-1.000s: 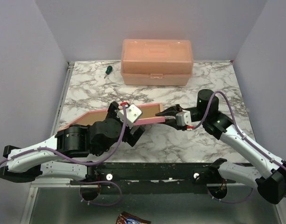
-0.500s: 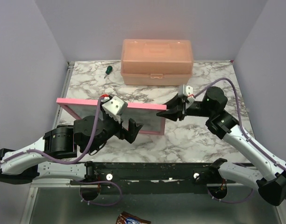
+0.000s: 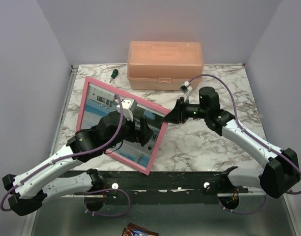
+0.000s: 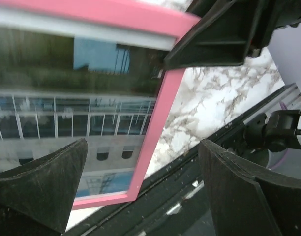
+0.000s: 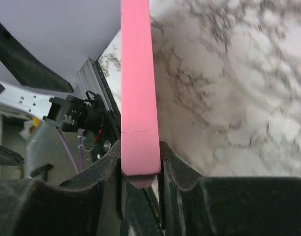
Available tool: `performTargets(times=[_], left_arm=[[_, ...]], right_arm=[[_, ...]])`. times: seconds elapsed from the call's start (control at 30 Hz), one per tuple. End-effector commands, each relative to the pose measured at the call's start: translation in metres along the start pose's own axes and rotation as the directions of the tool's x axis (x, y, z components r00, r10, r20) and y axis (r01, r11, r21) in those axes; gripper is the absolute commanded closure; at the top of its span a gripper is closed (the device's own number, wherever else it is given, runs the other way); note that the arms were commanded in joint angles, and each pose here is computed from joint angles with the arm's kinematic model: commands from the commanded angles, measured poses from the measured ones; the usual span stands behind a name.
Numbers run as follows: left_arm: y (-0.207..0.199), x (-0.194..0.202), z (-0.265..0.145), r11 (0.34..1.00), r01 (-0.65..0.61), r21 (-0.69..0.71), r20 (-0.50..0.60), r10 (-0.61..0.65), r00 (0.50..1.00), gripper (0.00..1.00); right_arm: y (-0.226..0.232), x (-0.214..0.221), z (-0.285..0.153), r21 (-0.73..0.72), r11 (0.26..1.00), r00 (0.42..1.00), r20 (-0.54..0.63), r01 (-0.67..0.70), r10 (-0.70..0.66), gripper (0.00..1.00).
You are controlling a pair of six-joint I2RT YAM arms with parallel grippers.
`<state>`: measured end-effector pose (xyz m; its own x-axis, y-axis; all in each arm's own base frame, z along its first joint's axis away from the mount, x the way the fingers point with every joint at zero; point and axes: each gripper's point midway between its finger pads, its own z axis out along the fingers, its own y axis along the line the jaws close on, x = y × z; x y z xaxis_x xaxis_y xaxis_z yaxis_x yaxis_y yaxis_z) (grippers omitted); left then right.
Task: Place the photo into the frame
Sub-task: Turn over the photo frame at the center of the board.
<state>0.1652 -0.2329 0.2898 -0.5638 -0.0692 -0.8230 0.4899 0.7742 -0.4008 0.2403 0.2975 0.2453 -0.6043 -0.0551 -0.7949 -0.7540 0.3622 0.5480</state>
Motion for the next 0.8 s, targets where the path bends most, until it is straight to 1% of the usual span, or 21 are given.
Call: performTargets(times=[0.0, 0.1, 0.2, 0.33, 0.47, 0.6, 0.63, 0.7, 0.77], left_arm=[[0.006, 0.037, 0.019, 0.978, 0.206, 0.023, -0.146, -0.201, 0.969, 0.04], [0.023, 0.066, 0.033, 0.956, 0.290, -0.034, -0.233, -0.290, 0.928, 0.04], [0.039, 0.090, 0.044, 0.936, 0.341, -0.084, -0.279, -0.351, 0.894, 0.03], [0.064, 0.116, 0.054, 0.910, 0.384, -0.158, -0.292, -0.414, 0.862, 0.03], [0.088, 0.137, 0.056, 0.881, 0.417, -0.226, -0.287, -0.469, 0.835, 0.03], [0.112, 0.153, 0.051, 0.852, 0.419, -0.314, -0.279, -0.505, 0.817, 0.02], [0.117, 0.155, 0.049, 0.846, 0.413, -0.336, -0.274, -0.508, 0.817, 0.02], [0.127, 0.160, 0.042, 0.834, 0.398, -0.382, -0.264, -0.511, 0.818, 0.02], [0.135, 0.165, 0.036, 0.824, 0.388, -0.414, -0.253, -0.513, 0.820, 0.02]], right_arm=[[-0.050, 0.038, -0.012, 0.168, 0.947, 0.962, 0.018, -0.273, 0.274, 0.99], [-0.082, 0.062, -0.027, 0.235, 0.889, 0.919, 0.063, -0.392, 0.389, 0.99], [-0.114, 0.081, -0.041, 0.302, 0.839, 0.891, 0.112, -0.452, 0.440, 0.99], [-0.149, 0.105, -0.057, 0.399, 0.760, 0.854, 0.157, -0.514, 0.495, 0.99], [-0.175, 0.122, -0.070, 0.484, 0.690, 0.835, 0.193, -0.538, 0.516, 0.97], [-0.200, 0.138, -0.084, 0.581, 0.600, 0.818, 0.231, -0.551, 0.527, 0.88], [-0.203, 0.146, -0.087, 0.603, 0.576, 0.810, 0.224, -0.552, 0.542, 0.84], [-0.207, 0.152, -0.090, 0.624, 0.567, 0.812, 0.203, -0.538, 0.547, 0.71], [-0.211, 0.158, -0.093, 0.647, 0.546, 0.808, 0.196, -0.532, 0.556, 0.62]])
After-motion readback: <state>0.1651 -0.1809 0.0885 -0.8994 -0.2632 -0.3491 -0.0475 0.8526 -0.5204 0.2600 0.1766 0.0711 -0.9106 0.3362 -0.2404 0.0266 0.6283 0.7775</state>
